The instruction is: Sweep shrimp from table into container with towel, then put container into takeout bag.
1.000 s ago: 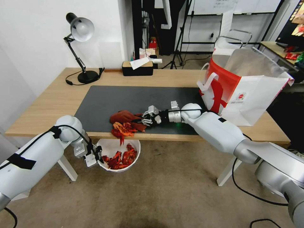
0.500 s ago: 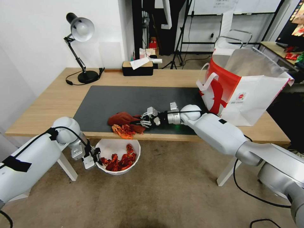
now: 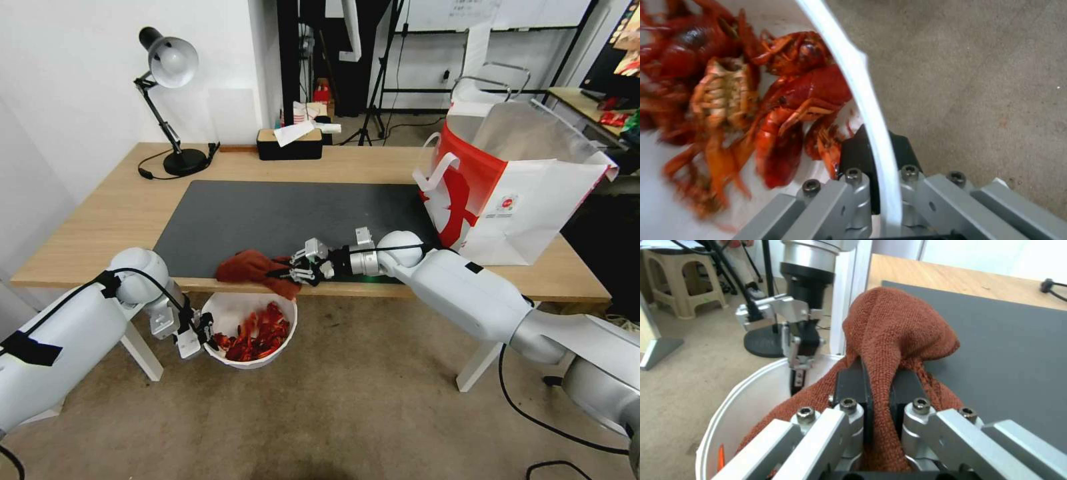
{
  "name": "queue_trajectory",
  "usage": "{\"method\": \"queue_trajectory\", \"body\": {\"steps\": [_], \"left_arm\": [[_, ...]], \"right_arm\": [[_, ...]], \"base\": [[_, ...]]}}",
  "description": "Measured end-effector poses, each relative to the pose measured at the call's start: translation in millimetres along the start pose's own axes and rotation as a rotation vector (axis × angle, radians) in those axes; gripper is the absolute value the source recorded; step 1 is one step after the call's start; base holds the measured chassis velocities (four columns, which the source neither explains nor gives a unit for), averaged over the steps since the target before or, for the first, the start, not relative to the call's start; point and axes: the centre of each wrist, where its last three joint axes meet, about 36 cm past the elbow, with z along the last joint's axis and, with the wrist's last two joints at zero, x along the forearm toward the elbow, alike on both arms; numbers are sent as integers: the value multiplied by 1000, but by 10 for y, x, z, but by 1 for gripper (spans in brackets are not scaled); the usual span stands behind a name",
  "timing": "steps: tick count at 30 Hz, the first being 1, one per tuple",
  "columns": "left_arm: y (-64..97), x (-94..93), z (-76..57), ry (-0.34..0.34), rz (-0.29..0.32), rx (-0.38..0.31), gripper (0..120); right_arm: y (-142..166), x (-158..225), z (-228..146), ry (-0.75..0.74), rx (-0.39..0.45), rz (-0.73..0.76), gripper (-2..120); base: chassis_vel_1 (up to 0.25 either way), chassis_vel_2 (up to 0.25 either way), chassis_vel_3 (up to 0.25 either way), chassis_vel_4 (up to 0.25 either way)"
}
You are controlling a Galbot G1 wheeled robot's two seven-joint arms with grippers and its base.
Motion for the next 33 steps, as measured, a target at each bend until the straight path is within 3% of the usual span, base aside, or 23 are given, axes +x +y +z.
{"method": "queue_trajectory", "body": {"steps": [23, 33], "left_arm": [[-103, -35, 0, -11, -2, 25, 0], [-142, -65, -7, -16, -7, 31, 0]], "right_arm": [[306, -164, 44, -23, -32, -30, 4], [529, -255, 49, -94, -123, -7, 4]], "base": [[0, 0, 0, 0], [0, 0, 0, 0]]}}
